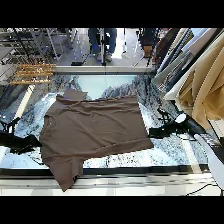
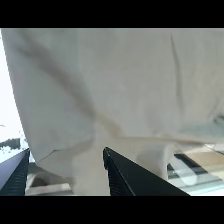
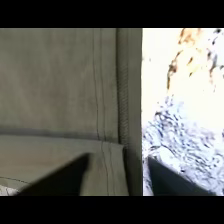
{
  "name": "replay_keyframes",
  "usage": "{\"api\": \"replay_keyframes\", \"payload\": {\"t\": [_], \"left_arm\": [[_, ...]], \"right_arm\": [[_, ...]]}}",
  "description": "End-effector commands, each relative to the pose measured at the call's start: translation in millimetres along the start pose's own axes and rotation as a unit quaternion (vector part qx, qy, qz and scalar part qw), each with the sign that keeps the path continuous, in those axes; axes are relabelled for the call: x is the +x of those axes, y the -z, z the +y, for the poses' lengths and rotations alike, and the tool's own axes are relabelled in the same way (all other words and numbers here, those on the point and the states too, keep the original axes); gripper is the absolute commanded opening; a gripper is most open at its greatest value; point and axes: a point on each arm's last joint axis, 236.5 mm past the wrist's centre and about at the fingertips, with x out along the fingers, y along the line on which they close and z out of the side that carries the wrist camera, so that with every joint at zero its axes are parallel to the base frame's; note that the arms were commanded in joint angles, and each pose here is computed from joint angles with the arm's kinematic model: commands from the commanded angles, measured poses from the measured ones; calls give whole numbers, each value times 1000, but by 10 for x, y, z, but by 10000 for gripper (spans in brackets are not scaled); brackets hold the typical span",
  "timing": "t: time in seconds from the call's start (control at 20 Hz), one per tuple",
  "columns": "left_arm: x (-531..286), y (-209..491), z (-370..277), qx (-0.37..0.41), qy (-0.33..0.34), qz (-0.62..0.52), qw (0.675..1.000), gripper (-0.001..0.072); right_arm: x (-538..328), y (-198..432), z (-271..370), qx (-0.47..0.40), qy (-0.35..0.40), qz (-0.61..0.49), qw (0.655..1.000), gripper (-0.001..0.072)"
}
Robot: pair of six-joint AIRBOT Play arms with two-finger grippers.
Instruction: Fold the clothes and pants, and hang the long-sleeved shirts on hangers.
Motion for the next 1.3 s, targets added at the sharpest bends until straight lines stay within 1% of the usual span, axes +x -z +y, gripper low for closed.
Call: {"api": "replay_keyframes", "payload": {"t": [0.0, 0.15, 0.3, 0.35, 0.4, 0.5, 0.65, 0.75, 0.8, 0.85, 0.95, 1.15, 1.2, 1.25], "left_arm": [[42, 162, -29, -4, 10, 30, 999, 525], [207, 480, -41, -20, 26, 80, 996, 527], [391, 786, -35, -39, 37, 121, 991, 527], [440, 873, -34, -44, 40, 132, 990, 527], [490, 917, -20, -48, 39, 134, 989, 527], [571, 917, -14, -57, 42, 124, 990, 527], [630, 907, -49, -66, 51, 116, 990, 525], [645, 886, -28, -67, 47, 110, 991, 522], [647, 876, -23, -67, 46, 108, 991, 500], [650, 866, -16, -67, 45, 106, 991, 448], [658, 835, -1, -67, 42, 99, 992, 448], [662, 819, 9, -66, 40, 95, 992, 436], [663, 820, 9, -66, 40, 95, 992, 344], [663, 819, 10, -66, 40, 95, 992, 326]], "right_arm": [[-65, 67, -50, 21, -6, 13, 1000, 442], [-204, 369, -92, 55, -40, 69, 995, 441], [-360, 694, -23, 104, -95, 127, 982, 441], [-375, 745, 2, 126, -112, 132, 977, 424], [-363, 774, 13, 139, -123, 132, 974, 402], [-280, 781, 23, 155, -131, 123, 971, 401], [-172, 654, 68, 181, -150, 87, 968, 364], [-144, 578, 73, 194, -156, 75, 966, 358], [-115, 534, 25, 207, -148, 66, 965, 359], [-89, 481, -41, 219, -136, 53, 965, 359], [-66, 423, -122, 233, -121, 39, 964, 362], [-56, 408, -149, 232, -115, 35, 965, 362], [-44, 400, -140, 230, -114, 34, 966, 362], [-24, 392, -115, 228, -112, 34, 967, 361]]}}
